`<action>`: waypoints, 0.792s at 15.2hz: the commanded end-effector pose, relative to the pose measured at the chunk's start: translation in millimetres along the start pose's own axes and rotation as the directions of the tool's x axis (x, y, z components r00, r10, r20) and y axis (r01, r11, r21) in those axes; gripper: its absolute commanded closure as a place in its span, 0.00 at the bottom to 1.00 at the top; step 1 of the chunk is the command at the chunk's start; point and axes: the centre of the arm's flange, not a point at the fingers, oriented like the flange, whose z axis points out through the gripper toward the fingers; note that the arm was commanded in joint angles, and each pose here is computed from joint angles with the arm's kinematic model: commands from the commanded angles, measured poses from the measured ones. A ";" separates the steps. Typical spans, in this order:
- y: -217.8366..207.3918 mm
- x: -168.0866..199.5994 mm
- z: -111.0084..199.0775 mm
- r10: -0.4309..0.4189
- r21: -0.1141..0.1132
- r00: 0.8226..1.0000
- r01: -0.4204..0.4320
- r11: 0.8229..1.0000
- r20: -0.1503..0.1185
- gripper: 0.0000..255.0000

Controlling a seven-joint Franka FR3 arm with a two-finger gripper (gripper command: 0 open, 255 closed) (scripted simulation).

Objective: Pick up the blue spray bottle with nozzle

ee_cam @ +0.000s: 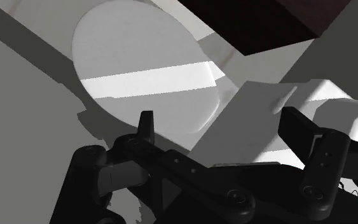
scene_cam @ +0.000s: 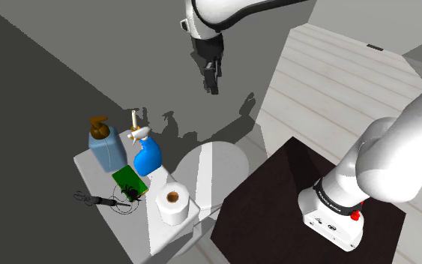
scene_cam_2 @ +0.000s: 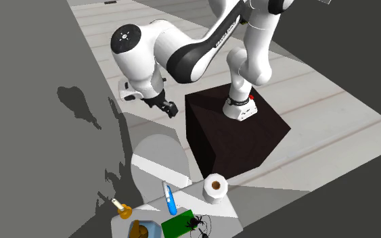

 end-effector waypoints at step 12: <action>-84.1 159.8 47.3 -0.388 -0.094 0.916 0.397 0.913 0.103 0.00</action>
